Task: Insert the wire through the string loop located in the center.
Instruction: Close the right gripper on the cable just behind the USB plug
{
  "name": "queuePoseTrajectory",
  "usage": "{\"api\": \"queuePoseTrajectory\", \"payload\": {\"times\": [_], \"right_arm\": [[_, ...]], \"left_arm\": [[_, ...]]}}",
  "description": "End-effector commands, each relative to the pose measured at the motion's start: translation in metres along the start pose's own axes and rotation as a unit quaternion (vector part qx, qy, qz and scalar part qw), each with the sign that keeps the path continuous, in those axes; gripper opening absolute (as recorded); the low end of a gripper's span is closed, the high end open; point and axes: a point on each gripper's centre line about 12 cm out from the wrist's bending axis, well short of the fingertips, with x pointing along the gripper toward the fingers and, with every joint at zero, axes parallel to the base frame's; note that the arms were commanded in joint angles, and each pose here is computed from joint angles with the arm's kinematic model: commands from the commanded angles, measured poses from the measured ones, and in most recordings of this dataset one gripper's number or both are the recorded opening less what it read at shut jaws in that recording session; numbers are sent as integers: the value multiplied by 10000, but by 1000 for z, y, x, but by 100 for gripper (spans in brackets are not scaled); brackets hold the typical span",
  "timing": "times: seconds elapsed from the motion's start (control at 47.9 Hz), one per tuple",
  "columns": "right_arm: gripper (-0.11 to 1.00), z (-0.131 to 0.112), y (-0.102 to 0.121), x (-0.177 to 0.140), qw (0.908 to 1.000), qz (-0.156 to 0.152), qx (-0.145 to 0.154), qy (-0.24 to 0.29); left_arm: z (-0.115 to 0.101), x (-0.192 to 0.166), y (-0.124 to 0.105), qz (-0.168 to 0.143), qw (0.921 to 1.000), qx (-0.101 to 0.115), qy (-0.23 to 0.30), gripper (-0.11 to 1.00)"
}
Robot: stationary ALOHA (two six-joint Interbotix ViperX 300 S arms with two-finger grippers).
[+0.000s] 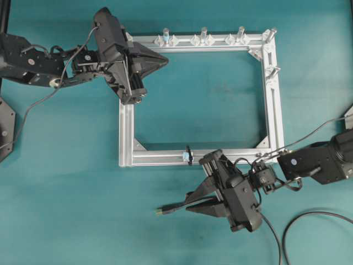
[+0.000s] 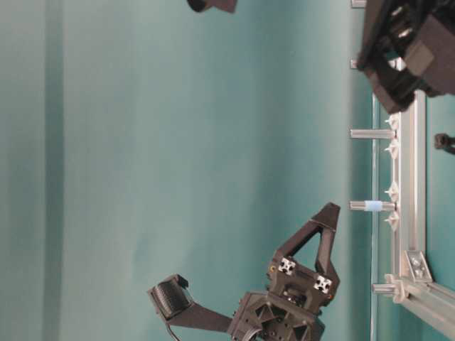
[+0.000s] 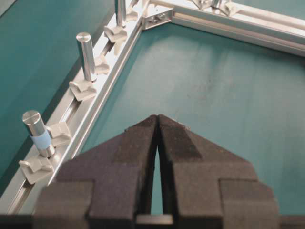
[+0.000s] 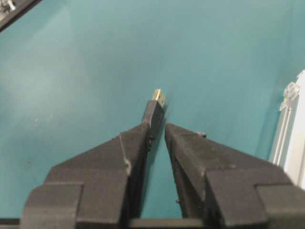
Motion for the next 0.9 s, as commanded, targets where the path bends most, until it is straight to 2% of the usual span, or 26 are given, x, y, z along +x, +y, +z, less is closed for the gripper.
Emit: {"api": "queuePoseTrajectory", "payload": {"times": [0.0,0.397,0.877], "right_arm": [[31,11,2,2,9999,20,-5,-162],[35,-6,2,8,9997,33,255,61],[35,-26,3,19,9991,40,291,298]], "left_arm": [[12,-3,-1,-28,9998,-66,-175,0],[11,-4,-3,-42,9999,-76,-128,0],[9,-3,-3,-41,9999,-76,-51,0]]}}
